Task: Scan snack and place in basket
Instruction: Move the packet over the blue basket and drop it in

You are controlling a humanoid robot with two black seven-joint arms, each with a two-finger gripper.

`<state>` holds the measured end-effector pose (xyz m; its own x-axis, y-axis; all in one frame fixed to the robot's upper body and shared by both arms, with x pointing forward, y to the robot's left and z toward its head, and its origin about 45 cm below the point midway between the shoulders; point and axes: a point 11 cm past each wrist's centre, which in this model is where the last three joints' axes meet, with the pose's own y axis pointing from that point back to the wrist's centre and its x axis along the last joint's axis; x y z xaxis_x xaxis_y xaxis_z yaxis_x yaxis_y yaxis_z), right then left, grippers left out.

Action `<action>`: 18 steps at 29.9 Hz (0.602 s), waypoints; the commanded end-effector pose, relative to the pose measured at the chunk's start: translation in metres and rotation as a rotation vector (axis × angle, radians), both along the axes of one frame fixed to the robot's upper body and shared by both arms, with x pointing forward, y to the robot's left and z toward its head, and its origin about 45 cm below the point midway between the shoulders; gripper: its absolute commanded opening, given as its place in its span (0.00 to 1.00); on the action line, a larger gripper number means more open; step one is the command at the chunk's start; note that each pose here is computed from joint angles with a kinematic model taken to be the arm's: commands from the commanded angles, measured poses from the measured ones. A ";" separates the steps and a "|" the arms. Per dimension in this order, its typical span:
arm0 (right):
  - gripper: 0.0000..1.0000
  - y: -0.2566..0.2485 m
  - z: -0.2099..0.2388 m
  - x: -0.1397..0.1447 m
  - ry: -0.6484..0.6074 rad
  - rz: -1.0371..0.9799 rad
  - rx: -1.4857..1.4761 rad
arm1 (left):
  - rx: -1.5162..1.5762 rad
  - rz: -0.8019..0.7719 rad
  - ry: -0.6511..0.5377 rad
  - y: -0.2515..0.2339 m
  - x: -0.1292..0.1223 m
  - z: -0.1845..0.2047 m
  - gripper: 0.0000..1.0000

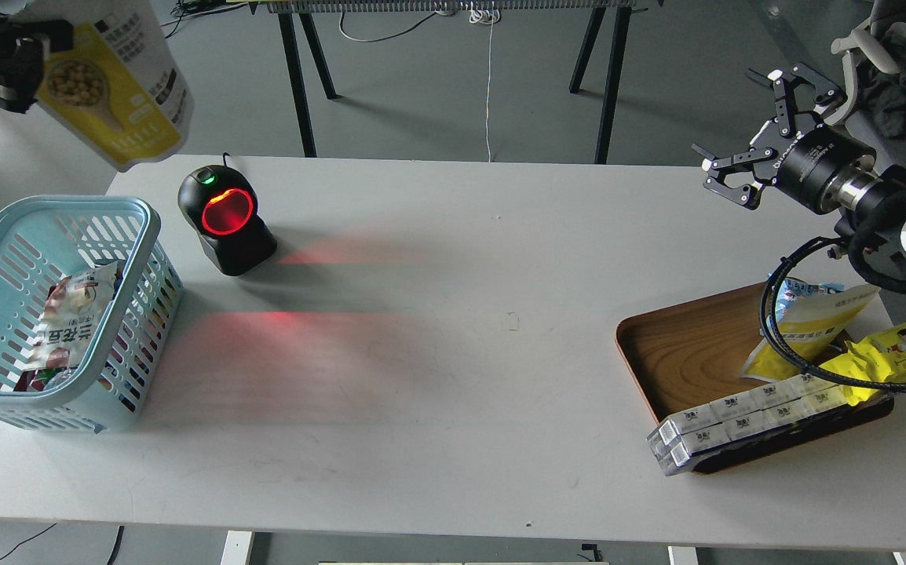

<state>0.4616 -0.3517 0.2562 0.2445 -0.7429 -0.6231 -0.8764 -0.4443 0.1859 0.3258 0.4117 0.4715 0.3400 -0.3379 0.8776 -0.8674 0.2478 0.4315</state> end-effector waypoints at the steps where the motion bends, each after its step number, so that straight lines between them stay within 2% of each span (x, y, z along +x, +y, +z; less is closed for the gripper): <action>1: 1.00 -0.001 0.000 0.000 -0.001 -0.002 0.001 | 0.017 0.070 0.065 0.033 -0.009 -0.009 0.01; 9: 1.00 0.000 0.002 0.001 -0.005 -0.002 0.000 | 0.073 0.196 0.341 0.081 -0.051 -0.081 0.02; 18: 1.00 0.002 0.002 0.002 -0.005 0.002 0.003 | 0.080 0.272 0.510 0.106 -0.078 -0.131 0.02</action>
